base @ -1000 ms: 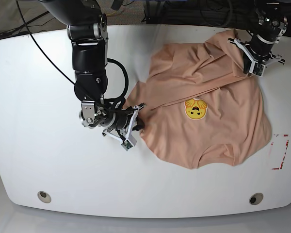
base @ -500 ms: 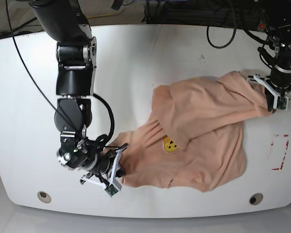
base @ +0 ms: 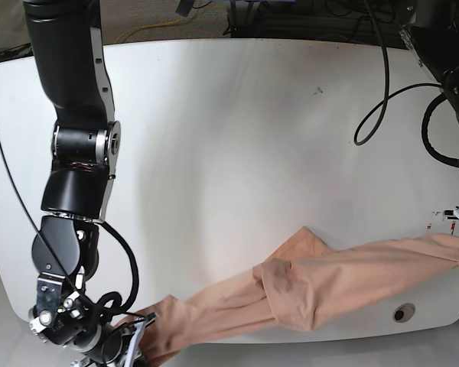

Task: Fold the T-shirt properly
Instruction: 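Pull the shirt apart with both grippers, stretching it across the table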

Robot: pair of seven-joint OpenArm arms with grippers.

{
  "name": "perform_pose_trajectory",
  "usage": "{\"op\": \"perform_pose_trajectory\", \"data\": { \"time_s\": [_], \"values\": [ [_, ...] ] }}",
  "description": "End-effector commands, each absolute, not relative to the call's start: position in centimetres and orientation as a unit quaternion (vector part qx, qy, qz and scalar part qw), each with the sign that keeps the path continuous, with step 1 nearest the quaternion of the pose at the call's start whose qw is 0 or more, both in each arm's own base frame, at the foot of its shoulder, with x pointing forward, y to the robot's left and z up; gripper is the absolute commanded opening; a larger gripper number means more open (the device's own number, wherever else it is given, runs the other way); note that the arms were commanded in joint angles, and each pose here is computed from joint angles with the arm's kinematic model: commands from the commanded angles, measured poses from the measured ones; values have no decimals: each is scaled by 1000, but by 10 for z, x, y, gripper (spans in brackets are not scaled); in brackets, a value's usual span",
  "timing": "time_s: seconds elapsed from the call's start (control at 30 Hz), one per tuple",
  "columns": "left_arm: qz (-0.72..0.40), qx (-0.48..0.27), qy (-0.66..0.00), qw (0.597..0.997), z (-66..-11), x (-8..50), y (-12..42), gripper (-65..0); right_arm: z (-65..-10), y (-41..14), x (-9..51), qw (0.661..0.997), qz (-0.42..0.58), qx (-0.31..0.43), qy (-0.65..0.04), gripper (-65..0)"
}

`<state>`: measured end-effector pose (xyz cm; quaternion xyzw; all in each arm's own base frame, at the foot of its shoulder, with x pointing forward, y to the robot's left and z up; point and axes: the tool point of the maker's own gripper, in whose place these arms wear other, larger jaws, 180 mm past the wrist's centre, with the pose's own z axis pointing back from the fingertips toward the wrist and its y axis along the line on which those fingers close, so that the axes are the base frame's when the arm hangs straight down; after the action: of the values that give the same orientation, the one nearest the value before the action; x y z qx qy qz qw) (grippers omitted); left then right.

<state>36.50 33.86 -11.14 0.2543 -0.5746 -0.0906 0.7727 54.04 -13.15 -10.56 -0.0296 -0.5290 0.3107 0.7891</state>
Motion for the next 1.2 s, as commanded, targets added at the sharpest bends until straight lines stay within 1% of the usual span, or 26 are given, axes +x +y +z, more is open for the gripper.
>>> {"op": "perform_pose_trajectory", "data": {
  "time_s": [0.0,0.07,0.17,0.23,0.33,0.47,0.57,0.63,0.73,0.97,1.17],
  "values": [
    [-87,275,-586,757,-91,365,350,-643,-69,-157,541,777,282,-47,-562,-650],
    [-73,282,-582,760,-91,359,363,-643,-67,-173,537,781,263,-52,-564,-650],
    [-54,283,-563,774,-109,346,378,-643,-91,-193,529,801,250,-62,-541,-650],
    [-55,283,-549,785,-121,339,381,-643,-104,-200,521,808,244,-66,-532,-650],
    [-61,274,-517,809,-153,329,379,-644,-146,-211,497,830,231,-70,-502,-650],
    [-80,252,-495,828,-192,313,368,-644,-199,-217,459,853,228,-76,-463,-650],
    [-88,233,-485,838,-220,295,362,-643,-243,-212,426,871,224,-63,-432,-650],
    [-83,218,-465,854,-247,277,364,-643,-277,-214,397,890,211,-52,-402,-650],
    [-70,205,-439,872,-276,256,373,-644,-313,-214,364,908,197,-37,-367,-650],
    [-47,192,-389,899,-321,211,392,-644,-364,-212,302,936,176,-16,-305,-650],
    [-62,175,-360,914,-339,197,391,-644,-382,-212,272,947,156,-6,-280,-650]
  ]
}}
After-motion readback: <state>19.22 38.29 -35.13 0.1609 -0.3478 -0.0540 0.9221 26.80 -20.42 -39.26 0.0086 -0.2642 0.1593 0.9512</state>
